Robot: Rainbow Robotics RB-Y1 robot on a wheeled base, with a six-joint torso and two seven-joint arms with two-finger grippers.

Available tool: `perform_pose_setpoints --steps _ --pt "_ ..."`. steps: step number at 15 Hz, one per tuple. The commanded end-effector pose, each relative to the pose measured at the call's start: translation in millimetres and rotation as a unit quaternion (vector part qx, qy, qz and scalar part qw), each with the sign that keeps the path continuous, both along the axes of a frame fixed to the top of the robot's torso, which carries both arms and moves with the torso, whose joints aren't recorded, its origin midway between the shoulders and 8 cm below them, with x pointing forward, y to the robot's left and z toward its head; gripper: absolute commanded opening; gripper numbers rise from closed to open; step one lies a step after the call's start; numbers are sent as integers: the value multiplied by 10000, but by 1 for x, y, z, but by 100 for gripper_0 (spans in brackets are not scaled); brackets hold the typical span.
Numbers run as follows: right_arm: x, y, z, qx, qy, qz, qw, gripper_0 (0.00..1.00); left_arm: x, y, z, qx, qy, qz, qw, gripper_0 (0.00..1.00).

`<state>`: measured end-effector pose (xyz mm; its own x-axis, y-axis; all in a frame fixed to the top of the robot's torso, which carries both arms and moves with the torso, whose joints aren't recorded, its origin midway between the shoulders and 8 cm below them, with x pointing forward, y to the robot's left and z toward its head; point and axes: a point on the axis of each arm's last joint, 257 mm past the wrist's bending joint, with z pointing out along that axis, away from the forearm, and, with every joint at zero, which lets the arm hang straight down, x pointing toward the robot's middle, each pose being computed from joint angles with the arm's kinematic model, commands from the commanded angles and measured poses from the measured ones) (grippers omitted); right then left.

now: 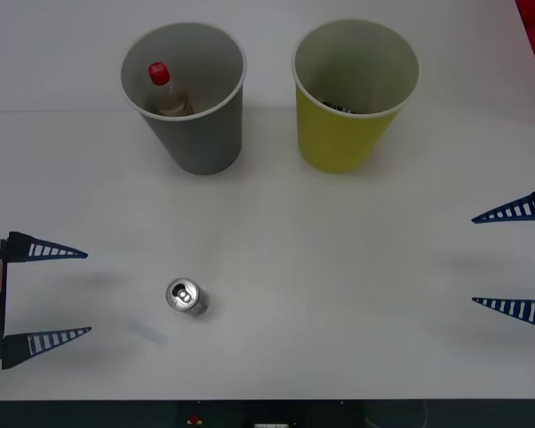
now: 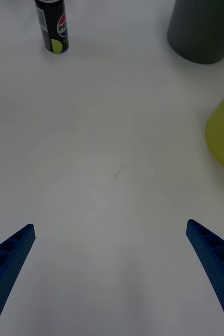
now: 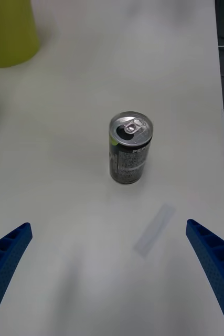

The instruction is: Put the can into the green bin and the plastic bottle into the gray bin

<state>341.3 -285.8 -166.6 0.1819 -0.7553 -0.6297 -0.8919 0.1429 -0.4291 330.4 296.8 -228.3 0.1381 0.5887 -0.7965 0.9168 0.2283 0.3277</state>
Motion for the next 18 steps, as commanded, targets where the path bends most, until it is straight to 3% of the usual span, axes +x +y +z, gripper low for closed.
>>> perform_pose_setpoints --steps 1,8,13,18 --pt "0 0 0 0 0 0 10000 100 0 1 -12 -284 3 21 9996 100" --pt "0 0 0 0 0 0 10000 100 8 -10 -46 -968 -10 175 9951 100" --pt "0 0 0 0 0 0 10000 100 17 -32 -74 -1440 10 306 9891 100" --pt "0 0 0 0 0 0 10000 100 28 -60 -94 -1742 -53 358 9841 100"
